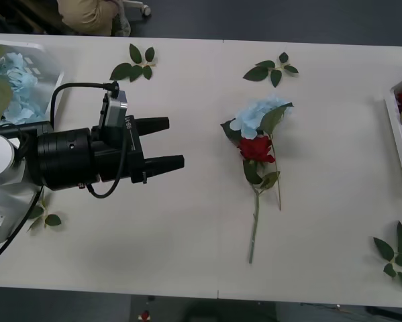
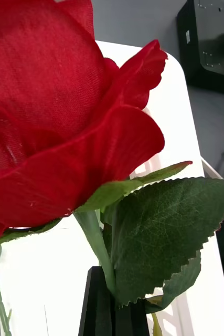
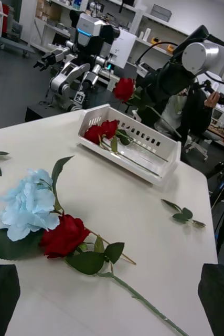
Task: Put the red flowers into the right box and the blue flowers into the left box
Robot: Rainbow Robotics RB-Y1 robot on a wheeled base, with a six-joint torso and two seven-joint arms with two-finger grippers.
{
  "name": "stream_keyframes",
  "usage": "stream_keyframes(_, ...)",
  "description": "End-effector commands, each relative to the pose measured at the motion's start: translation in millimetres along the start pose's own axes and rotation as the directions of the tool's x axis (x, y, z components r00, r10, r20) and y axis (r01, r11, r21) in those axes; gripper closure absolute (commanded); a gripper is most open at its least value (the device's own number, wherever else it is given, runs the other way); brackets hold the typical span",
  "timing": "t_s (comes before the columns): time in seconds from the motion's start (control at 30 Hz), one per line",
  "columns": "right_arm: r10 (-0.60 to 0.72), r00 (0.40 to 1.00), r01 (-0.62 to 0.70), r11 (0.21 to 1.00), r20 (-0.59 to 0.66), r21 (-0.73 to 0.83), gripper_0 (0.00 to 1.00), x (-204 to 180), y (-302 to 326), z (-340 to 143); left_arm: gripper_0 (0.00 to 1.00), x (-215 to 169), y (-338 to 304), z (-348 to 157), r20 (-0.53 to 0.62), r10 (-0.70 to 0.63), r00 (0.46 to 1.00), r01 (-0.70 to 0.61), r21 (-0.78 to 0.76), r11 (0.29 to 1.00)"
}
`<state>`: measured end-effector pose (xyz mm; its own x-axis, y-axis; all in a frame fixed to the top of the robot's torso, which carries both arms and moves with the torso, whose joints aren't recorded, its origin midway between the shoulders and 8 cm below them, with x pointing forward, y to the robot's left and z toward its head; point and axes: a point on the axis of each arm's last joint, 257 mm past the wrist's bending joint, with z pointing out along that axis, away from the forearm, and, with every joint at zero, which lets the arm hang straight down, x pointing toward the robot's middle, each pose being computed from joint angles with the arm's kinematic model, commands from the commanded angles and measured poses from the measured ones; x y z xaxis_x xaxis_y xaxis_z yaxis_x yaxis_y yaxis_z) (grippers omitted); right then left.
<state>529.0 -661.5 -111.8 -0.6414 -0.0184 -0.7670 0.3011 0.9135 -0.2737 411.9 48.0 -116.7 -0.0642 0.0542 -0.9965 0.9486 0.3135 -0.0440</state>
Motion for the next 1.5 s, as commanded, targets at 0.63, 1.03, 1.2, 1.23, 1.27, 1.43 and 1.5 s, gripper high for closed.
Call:
stream_keyframes(0.63,-0.013,0.997,0.017,0.999,0.08,-0.046,0.0,-33,24,-3,0.0,-20,0,1,0.044,0.049,0.998,-0.049,-0.002,0.999)
stream_keyframes(1.03,0.041,0.999,-0.034,0.982,0.032,-0.188,0.0,-26,60,-9,0.0,-20,0,1,0.044,0.049,0.998,-0.049,-0.002,0.999)
stream_keyframes(1.2,0.12,0.992,-0.127,0.944,-0.04,-0.303,0.0,-21,92,-19,0.0,-20,0,1,0.044,0.049,0.998,-0.049,-0.002,0.999)
stream_keyframes(1.23,0.146,0.987,-0.159,0.929,-0.064,-0.333,0.0,-20,101,-23,0.0,-20,0,1,0.044,0.049,0.998,-0.049,-0.002,0.999)
stream_keyframes(1.27,0.167,0.982,-0.187,0.911,-0.087,-0.367,0.0,-20,114,-26,0.0,-20,0,1,0.044,0.049,0.998,-0.049,-0.002,0.999)
stream_keyframes(1.43,0.134,0.983,-0.175,0.877,-0.123,-0.448,0.0,-19,157,-43,0.0,-20,0,1,0.044,0.049,0.998,-0.049,-0.002,0.999)
stream_keyframes(1.5,0.137,0.979,-0.192,0.862,-0.147,-0.469,0.0,-18,173,-49,0.0,-20,0,1,0.044,0.049,0.998,-0.049,-0.002,0.999)
